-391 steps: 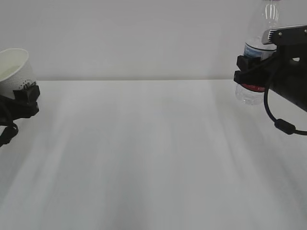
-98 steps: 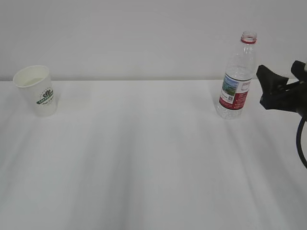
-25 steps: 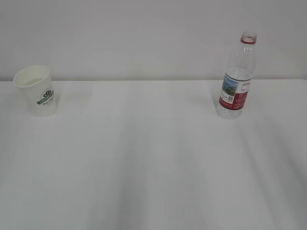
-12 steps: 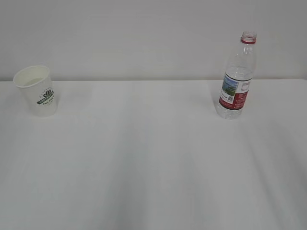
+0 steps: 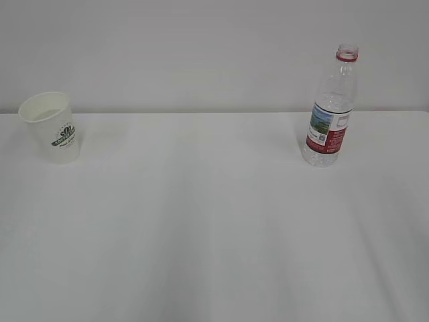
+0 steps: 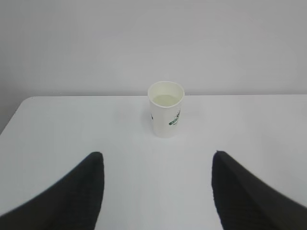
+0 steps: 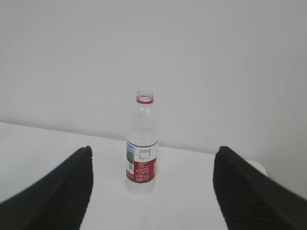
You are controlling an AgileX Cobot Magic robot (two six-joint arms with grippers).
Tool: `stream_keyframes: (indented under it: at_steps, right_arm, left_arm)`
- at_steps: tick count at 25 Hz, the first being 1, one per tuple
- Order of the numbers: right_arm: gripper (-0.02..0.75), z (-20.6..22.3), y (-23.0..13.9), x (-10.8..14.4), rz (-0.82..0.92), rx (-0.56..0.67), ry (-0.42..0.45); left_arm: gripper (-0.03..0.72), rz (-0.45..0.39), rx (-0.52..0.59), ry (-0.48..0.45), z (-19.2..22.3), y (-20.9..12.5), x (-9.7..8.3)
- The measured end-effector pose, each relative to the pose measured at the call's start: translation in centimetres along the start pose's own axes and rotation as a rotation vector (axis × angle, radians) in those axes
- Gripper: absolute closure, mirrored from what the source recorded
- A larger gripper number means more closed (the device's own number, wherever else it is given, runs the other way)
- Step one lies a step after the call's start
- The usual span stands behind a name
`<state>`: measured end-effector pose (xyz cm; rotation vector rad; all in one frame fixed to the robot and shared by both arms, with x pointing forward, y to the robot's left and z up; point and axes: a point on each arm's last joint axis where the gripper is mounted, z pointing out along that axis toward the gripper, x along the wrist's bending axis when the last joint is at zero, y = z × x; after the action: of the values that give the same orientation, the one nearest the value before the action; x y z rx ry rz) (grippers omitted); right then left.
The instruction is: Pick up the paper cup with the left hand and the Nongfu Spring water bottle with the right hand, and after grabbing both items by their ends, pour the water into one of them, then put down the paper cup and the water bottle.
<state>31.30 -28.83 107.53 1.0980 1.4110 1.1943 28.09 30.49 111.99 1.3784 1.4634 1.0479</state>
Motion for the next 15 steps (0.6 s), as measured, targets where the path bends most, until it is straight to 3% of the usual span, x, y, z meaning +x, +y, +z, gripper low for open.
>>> stream_keyframes:
  at_steps: [15]
  right_arm:
    - [0.15, -3.8, 1.3, -0.2, 0.011, 0.277, 0.025]
  left_arm:
    - [0.183, 0.021, 0.183, 0.021, -1.5, -0.6, 0.2]
